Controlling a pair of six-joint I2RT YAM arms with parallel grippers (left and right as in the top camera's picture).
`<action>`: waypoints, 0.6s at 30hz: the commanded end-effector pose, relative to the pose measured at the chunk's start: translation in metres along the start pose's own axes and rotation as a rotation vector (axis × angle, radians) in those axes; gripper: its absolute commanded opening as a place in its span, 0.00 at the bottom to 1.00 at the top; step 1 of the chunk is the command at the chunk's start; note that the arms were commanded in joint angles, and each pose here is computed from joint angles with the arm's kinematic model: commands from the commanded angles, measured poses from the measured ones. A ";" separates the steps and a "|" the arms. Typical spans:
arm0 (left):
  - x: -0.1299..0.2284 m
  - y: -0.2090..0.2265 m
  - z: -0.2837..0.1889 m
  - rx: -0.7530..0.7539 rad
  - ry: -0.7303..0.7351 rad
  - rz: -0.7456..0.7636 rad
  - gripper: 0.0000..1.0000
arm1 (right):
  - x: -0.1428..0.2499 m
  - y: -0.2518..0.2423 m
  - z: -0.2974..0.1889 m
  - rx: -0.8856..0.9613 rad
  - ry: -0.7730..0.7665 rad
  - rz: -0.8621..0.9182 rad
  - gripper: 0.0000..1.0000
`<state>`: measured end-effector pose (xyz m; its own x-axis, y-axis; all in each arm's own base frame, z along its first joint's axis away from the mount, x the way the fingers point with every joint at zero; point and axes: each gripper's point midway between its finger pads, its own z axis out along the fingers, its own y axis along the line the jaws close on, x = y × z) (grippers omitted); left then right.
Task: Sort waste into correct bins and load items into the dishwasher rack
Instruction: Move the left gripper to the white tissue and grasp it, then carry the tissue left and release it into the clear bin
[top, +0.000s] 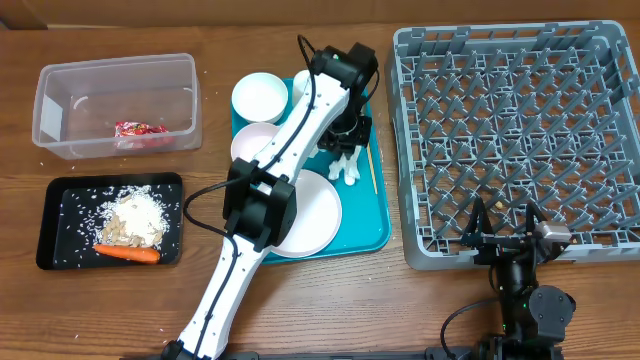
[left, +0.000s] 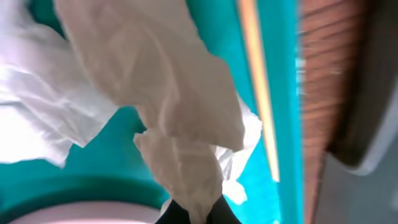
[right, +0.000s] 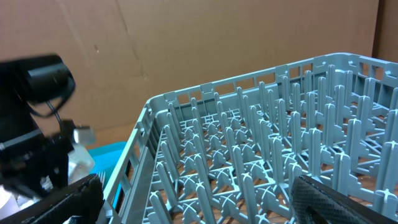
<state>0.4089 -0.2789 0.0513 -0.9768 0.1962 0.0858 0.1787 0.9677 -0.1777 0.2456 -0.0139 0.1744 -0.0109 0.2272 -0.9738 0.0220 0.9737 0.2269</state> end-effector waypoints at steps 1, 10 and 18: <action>-0.007 -0.013 -0.024 0.058 -0.055 0.014 0.04 | 0.002 -0.001 0.000 0.001 -0.002 0.003 1.00; -0.030 0.005 -0.107 0.140 -0.269 -0.017 0.04 | 0.002 -0.001 0.000 0.001 -0.002 0.003 1.00; -0.061 0.167 -0.178 0.173 -0.460 -0.401 0.04 | 0.002 -0.001 0.000 0.001 -0.001 0.003 1.00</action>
<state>0.5015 -0.1728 0.1768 -0.9635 -0.1157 -0.2414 -0.0256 0.9376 -0.3469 0.2456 -0.0140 0.1745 -0.0105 0.2271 -0.9738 0.0222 0.9737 0.2269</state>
